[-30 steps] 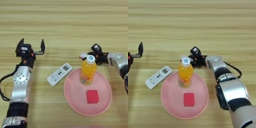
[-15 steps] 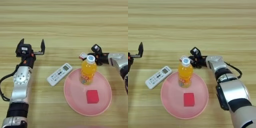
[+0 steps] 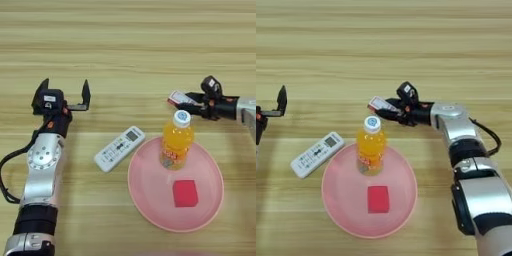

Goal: Move the objects on the table

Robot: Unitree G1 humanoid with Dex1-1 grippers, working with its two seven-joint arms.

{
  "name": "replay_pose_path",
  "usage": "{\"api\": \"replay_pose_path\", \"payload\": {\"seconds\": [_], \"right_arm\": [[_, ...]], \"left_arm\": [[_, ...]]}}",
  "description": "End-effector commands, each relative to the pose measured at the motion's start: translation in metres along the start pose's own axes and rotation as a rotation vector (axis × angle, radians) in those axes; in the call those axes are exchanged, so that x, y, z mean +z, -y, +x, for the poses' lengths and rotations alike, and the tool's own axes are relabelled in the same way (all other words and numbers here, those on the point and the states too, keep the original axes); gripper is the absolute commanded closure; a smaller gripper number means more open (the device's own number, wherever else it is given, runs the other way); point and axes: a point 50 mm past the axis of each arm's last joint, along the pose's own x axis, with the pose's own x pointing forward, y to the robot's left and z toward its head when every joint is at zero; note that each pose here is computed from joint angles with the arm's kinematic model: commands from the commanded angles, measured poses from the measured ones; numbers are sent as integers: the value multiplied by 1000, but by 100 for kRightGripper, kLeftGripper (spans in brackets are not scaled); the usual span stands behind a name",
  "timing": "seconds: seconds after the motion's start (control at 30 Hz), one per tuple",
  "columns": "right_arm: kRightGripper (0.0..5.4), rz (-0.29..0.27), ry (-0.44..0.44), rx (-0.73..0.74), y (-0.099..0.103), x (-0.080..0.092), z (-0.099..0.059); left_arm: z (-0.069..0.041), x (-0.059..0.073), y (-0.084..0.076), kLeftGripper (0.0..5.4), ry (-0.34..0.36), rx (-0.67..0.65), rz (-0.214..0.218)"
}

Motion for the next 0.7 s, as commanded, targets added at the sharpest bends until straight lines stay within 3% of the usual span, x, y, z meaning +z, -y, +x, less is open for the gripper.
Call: {"api": "replay_pose_path", "payload": {"seconds": [0.03, 0.3, 0.7], "right_arm": [[331, -45, 31, 2, -7, 10, -22], [331, -126, 60, 27, -36, 23, -64], [331, -176, 26, 96, -75, 25, -96]], "left_arm": [[2, 1, 1, 0, 5, -12, 12], [4, 0, 1, 0, 7, -11, 13], [5, 0, 1, 0, 9, -11, 14]]}}
